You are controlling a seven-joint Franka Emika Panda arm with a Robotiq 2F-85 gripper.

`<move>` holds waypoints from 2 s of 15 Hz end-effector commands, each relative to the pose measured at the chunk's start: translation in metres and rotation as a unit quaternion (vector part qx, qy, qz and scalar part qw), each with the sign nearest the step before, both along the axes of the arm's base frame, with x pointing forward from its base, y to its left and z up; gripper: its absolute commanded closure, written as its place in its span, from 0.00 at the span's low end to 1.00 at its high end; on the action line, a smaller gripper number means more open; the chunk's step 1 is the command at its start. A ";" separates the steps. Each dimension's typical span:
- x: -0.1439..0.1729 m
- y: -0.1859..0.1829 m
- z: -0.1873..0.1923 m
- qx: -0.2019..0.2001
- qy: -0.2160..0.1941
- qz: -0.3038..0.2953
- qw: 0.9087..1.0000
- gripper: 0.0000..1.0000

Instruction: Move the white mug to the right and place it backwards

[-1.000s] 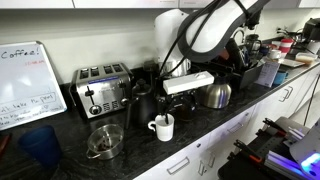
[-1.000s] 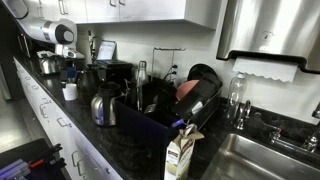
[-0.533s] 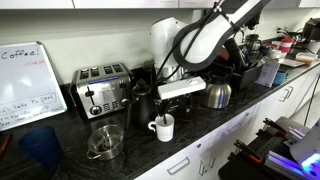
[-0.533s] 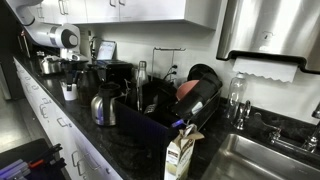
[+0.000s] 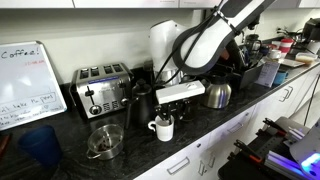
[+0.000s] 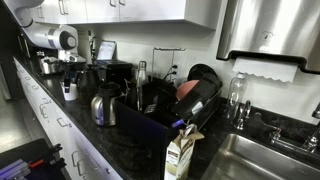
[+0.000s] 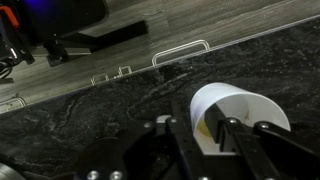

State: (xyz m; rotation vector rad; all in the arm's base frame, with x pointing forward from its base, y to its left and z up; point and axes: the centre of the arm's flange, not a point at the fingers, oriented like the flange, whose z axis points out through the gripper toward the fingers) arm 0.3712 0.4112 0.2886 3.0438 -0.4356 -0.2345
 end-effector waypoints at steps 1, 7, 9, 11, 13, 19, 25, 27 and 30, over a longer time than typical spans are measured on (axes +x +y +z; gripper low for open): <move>0.001 0.005 -0.002 -0.003 -0.012 0.001 1.000 0.98; 0.003 0.002 0.011 0.016 -0.026 0.000 1.000 0.99; 0.005 -0.003 0.018 0.026 -0.028 -0.004 0.999 0.99; 0.008 -0.010 0.029 0.041 -0.035 -0.008 0.999 0.99; 0.011 -0.020 0.049 0.059 -0.044 -0.015 0.997 0.99; 0.019 -0.076 0.153 0.137 -0.062 -0.058 0.987 0.99; 0.045 -0.143 0.176 0.090 -0.133 -0.114 0.980 0.99; 0.062 -0.159 0.165 0.071 -0.146 -0.135 0.978 0.99; 0.083 -0.173 0.141 0.040 -0.155 -0.166 0.973 0.99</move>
